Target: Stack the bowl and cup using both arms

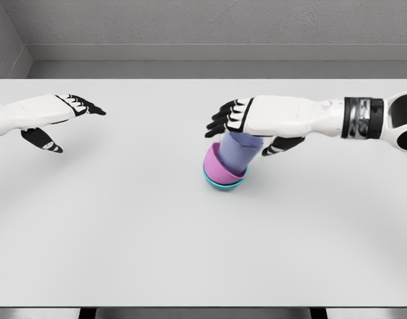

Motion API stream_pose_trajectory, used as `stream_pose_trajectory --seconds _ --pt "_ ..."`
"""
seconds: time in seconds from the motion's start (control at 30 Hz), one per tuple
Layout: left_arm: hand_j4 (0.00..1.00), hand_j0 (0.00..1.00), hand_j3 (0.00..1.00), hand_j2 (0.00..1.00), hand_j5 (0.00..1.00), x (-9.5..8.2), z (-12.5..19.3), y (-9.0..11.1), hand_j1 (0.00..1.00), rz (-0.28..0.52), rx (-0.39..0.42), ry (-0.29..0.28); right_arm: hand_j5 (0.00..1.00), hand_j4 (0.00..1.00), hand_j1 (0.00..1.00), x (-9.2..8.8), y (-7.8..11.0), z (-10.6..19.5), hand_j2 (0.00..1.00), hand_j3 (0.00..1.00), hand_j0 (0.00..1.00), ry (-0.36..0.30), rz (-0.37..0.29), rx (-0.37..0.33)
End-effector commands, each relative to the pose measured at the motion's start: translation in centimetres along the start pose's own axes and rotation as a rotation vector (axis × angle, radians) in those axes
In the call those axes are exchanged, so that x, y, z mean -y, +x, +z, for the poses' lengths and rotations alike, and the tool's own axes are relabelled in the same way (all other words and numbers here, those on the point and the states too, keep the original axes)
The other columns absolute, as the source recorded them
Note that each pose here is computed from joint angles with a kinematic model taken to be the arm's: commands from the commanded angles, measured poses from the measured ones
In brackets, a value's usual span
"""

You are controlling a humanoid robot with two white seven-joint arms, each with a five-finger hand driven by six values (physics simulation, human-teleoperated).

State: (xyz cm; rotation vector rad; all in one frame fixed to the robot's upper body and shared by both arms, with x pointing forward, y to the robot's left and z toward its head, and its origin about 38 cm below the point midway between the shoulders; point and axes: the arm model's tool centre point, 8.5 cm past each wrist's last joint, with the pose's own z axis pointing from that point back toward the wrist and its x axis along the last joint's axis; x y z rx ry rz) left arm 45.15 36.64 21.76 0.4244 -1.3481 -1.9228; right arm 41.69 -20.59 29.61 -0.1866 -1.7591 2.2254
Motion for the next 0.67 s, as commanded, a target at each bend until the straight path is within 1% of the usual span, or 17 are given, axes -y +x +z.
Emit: stream_pose_trajectory --seconds 0.0,0.03,0.07,0.1,0.13,0.17,0.2,0.3,0.33,0.37,0.4,0.43,0.47,0.63 --pt "1.00 1.00 1.00 1.00 1.00 -0.1 0.1 0.0 1.00 0.005 -0.001 0.005 1.00 1.00 1.00 2.6 -1.0 4.0 1.00 1.00 1.00 -0.049 0.040 -0.089" --pt "1.00 1.00 1.00 1.00 1.00 -0.1 0.1 0.0 1.00 0.005 -0.001 0.005 1.00 1.00 1.00 5.0 -1.4 8.0 1.00 1.00 1.00 -0.095 0.095 -0.174" --pt "1.00 1.00 1.00 1.00 1.00 -0.1 0.1 0.0 1.00 0.005 -0.001 0.005 1.00 1.00 1.00 5.9 -1.4 12.7 1.00 1.00 1.00 -0.130 0.082 -0.252" --pt "1.00 1.00 1.00 1.00 1.00 -0.1 0.1 0.0 1.00 0.005 -0.001 0.005 1.00 1.00 1.00 4.7 -1.3 15.5 1.00 1.00 1.00 -0.188 -0.001 -0.279" --pt "1.00 1.00 1.00 1.00 1.00 -0.1 0.1 0.0 1.00 0.005 -0.001 0.005 1.00 1.00 1.00 3.6 -1.2 17.3 1.00 1.00 1.00 -0.183 -0.024 -0.323" --pt "1.00 1.00 1.00 1.00 1.00 -0.1 0.0 0.0 1.00 0.005 0.000 0.007 1.00 1.00 1.00 2.0 -1.1 17.6 1.00 1.00 1.00 -0.170 -0.059 -0.333" --pt "1.00 1.00 1.00 1.00 1.00 -0.1 0.1 0.0 1.00 0.006 -0.001 0.007 1.00 1.00 1.00 1.5 -1.1 17.4 1.00 1.00 1.00 -0.159 -0.066 -0.331" --pt "1.00 1.00 1.00 1.00 1.00 -0.1 -0.1 0.1 1.00 0.006 0.004 0.008 1.00 1.00 1.00 1.7 -0.6 16.9 1.00 1.00 1.00 -0.157 -0.054 -0.312" --pt "1.00 1.00 1.00 1.00 1.00 0.0 -0.1 0.1 1.00 0.008 0.004 0.004 1.00 1.00 1.00 1.0 -0.1 16.0 1.00 1.00 1.00 -0.149 -0.065 -0.285" --pt "1.00 1.00 1.00 1.00 1.00 -0.1 0.0 0.0 1.00 0.007 0.002 0.005 1.00 1.00 1.00 -0.4 1.0 13.1 1.00 1.00 1.00 -0.102 -0.083 -0.203" --pt "1.00 1.00 1.00 1.00 1.00 0.0 -0.1 0.1 1.00 0.008 0.005 0.002 1.00 1.00 1.00 -0.5 1.1 10.9 1.00 1.00 1.00 -0.102 -0.087 -0.146" --pt "1.00 1.00 1.00 1.00 1.00 1.0 0.0 0.0 1.00 0.022 0.002 -0.014 1.00 1.00 1.00 -0.7 1.2 9.8 1.00 1.00 1.00 -0.079 -0.084 -0.123" --pt "1.00 1.00 1.00 1.00 1.00 1.8 0.1 0.1 1.00 0.039 0.005 -0.020 1.00 1.00 1.00 -0.7 1.2 9.9 1.00 1.00 1.00 -0.077 -0.081 -0.126" --pt "1.00 1.00 1.00 1.00 1.00 2.0 0.1 0.0 1.00 0.041 0.002 -0.027 1.00 1.00 1.00 -0.6 1.0 10.1 1.00 1.00 1.00 -0.076 -0.080 -0.136"
